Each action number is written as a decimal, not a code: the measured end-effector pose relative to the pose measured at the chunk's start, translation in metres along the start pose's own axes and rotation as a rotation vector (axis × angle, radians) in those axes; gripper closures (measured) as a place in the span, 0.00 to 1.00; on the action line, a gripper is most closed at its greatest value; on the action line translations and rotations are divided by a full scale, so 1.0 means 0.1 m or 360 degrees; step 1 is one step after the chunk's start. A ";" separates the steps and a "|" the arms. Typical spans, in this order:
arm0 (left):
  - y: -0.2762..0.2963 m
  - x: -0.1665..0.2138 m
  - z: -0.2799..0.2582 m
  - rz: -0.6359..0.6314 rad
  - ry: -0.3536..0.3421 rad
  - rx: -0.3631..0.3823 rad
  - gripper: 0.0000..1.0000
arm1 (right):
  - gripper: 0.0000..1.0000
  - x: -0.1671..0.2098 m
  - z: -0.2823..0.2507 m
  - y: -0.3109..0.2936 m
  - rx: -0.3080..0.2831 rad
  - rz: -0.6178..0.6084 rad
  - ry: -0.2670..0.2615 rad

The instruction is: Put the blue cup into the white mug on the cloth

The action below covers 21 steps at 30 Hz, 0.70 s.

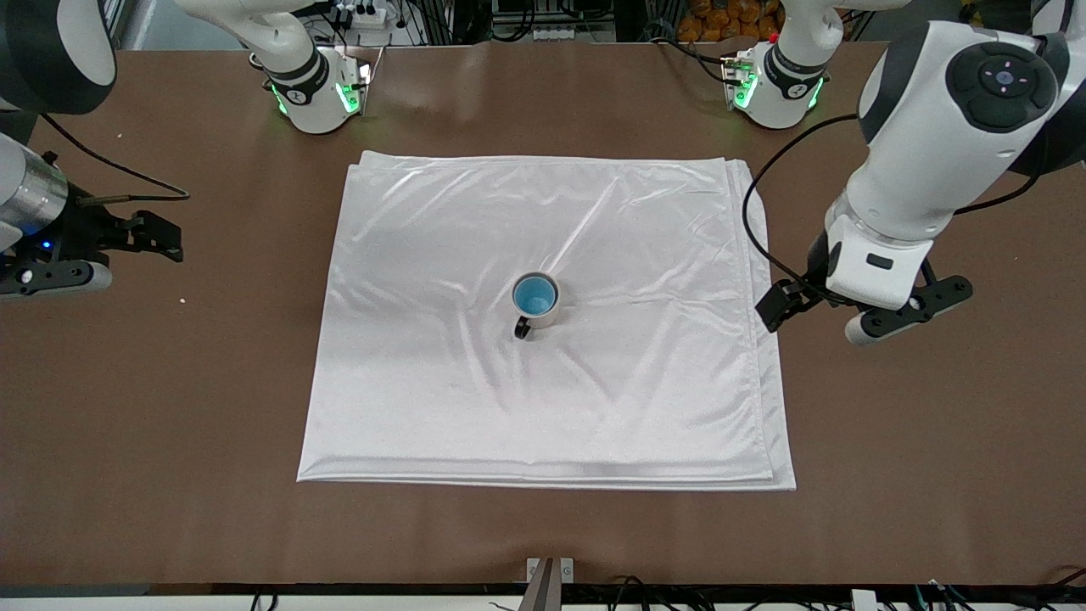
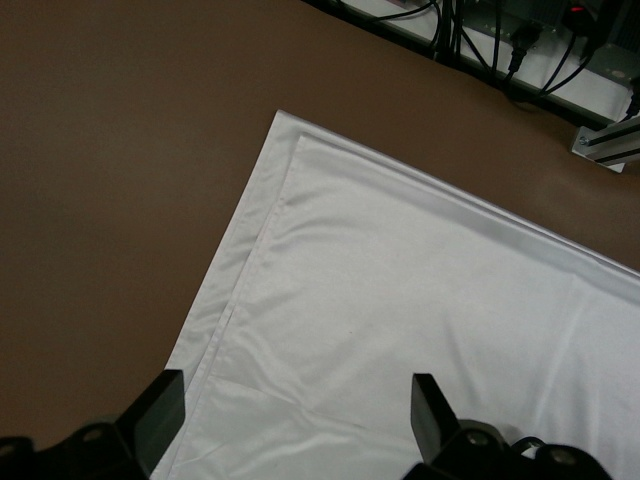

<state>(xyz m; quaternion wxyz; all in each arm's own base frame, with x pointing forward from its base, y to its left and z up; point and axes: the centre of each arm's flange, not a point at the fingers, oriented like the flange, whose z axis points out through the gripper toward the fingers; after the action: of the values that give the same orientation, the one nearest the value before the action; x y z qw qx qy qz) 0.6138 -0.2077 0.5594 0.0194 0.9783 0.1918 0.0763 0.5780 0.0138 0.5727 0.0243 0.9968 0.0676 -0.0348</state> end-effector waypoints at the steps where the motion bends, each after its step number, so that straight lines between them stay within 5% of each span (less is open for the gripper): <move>1: -0.03 0.03 0.00 0.0015 0.0001 0.0002 0.00 | 0.00 0.00 -0.01 0.02 0.0002 0.0005 0.0002; 10: -0.38 0.24 -0.07 0.0257 0.0004 0.0041 0.00 | 0.00 -0.03 -0.13 0.09 0.0115 0.0042 0.0049; 21: -0.88 0.43 -0.18 0.0552 -0.0066 0.0114 0.00 | 0.00 -0.04 -0.38 0.09 0.0127 0.0041 0.0132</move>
<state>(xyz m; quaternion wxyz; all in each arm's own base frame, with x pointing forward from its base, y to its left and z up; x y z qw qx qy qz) 0.6176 -0.1101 0.5775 -0.0248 0.9981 0.0224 0.0513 0.5778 0.0062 0.6113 -0.0177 0.9984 0.0542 0.0044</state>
